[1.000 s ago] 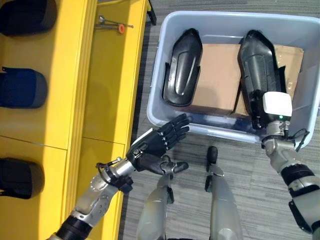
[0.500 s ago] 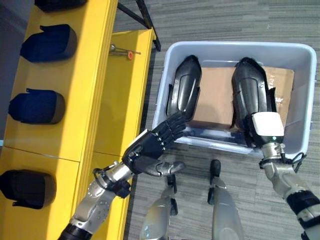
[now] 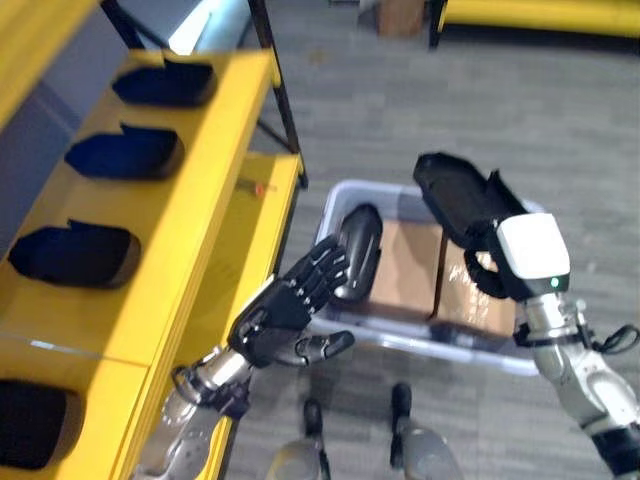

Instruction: Move parts from the plastic box to the shelf.

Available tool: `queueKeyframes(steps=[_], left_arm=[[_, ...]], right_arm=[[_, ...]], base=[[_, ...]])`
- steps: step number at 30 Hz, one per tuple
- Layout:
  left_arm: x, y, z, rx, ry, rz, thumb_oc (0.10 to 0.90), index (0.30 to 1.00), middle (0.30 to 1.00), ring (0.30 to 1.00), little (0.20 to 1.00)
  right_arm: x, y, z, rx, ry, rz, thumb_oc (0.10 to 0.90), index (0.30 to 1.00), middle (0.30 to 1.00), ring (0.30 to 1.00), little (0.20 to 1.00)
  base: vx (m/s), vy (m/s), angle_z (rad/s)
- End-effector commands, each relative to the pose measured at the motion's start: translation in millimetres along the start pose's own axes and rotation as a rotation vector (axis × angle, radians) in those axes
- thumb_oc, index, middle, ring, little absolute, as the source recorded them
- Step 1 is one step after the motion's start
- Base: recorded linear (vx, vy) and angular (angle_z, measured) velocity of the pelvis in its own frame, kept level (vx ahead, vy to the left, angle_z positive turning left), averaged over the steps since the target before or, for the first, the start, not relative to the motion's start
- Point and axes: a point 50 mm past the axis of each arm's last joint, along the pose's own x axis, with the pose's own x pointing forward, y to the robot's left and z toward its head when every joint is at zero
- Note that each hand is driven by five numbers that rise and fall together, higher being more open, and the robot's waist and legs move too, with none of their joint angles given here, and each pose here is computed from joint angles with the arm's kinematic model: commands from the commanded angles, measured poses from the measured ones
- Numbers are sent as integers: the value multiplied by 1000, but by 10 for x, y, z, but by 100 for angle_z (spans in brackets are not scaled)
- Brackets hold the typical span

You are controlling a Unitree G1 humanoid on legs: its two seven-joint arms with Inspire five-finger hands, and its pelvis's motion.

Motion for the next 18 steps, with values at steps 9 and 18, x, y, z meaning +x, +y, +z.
queueKeyframes(steps=[9,18], left_arm=[[55,-96,171,47,-115,-88,900,1000,1000,1000,1000],[164,-122,33,-2,-51,-142,900,1000,1000,1000,1000]], right_arm=[[201,-401,344,347,-138,-168,400,300,300,300,300],[36,-383,451,504,-75,-238,400,300,300,300,300]], base=[[16,201,4],[-44,154,-10]])
